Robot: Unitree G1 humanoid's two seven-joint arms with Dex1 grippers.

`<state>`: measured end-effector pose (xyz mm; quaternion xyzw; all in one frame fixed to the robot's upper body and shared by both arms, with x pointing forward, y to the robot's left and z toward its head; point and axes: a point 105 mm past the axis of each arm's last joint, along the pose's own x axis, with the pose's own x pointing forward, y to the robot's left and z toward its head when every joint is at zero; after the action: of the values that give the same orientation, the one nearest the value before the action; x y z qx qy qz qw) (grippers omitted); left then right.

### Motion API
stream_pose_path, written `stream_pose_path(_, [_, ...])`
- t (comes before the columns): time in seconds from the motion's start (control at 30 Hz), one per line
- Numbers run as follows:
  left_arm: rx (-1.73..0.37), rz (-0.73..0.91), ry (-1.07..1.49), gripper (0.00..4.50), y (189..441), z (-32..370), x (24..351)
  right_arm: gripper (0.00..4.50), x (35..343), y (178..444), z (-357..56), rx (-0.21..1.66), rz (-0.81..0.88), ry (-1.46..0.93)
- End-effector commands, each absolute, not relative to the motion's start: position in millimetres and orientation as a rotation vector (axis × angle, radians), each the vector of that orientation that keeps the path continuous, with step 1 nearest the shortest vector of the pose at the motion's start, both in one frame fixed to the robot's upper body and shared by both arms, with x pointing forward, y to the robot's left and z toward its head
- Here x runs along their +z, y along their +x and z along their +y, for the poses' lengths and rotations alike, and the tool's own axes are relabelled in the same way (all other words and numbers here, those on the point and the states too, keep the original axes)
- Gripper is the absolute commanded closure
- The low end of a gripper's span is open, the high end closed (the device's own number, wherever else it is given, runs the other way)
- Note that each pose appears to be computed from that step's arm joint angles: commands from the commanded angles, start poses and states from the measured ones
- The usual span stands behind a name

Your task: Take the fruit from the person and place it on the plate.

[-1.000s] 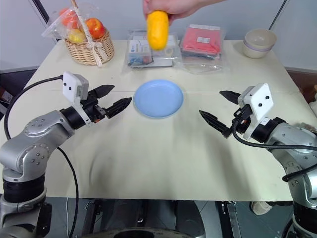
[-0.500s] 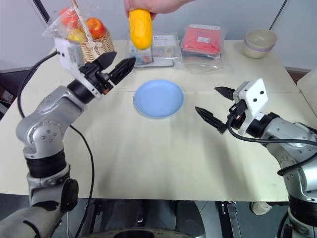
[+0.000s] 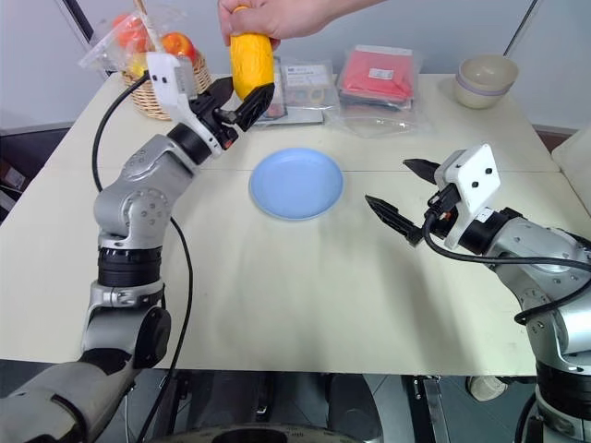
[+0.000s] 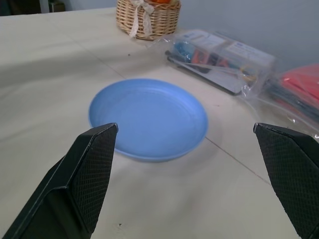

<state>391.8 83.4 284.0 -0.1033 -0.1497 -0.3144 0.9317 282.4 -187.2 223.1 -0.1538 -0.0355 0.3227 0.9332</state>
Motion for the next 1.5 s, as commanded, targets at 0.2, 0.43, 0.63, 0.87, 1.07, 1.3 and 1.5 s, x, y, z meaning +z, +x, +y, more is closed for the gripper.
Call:
stream_pose_path(0.2, [-0.664, -0.404, -0.192, 0.13, 395, 75, 309, 0.00, 236, 275, -187, 0.633, -0.133, -0.349])
stream_pose_path(0.43, [-0.672, -0.427, -0.203, 1.47, 395, 71, 315, 0.00, 234, 275, -190, 0.616, -0.128, -0.356])
stream_pose_path(0.63, [-0.667, -0.423, -0.215, 2.03, 395, 71, 316, 0.00, 233, 275, -191, 0.609, -0.124, -0.358])
stream_pose_path(0.87, [-0.684, -0.327, -0.224, 2.03, 400, 66, 305, 0.00, 231, 275, -191, 0.601, -0.122, -0.360])
stream_pose_path(1.07, [-0.725, -0.044, -0.190, 2.03, 420, 50, 263, 0.00, 227, 274, -190, 0.596, -0.114, -0.357])
stream_pose_path(1.3, [-0.798, 0.192, -0.017, 2.03, 435, 33, 221, 0.00, 223, 270, -184, 0.586, -0.120, -0.329])
stream_pose_path(1.5, [-0.822, 0.358, 0.134, 2.03, 440, 38, 184, 0.00, 215, 265, -161, 0.628, -0.105, -0.292])
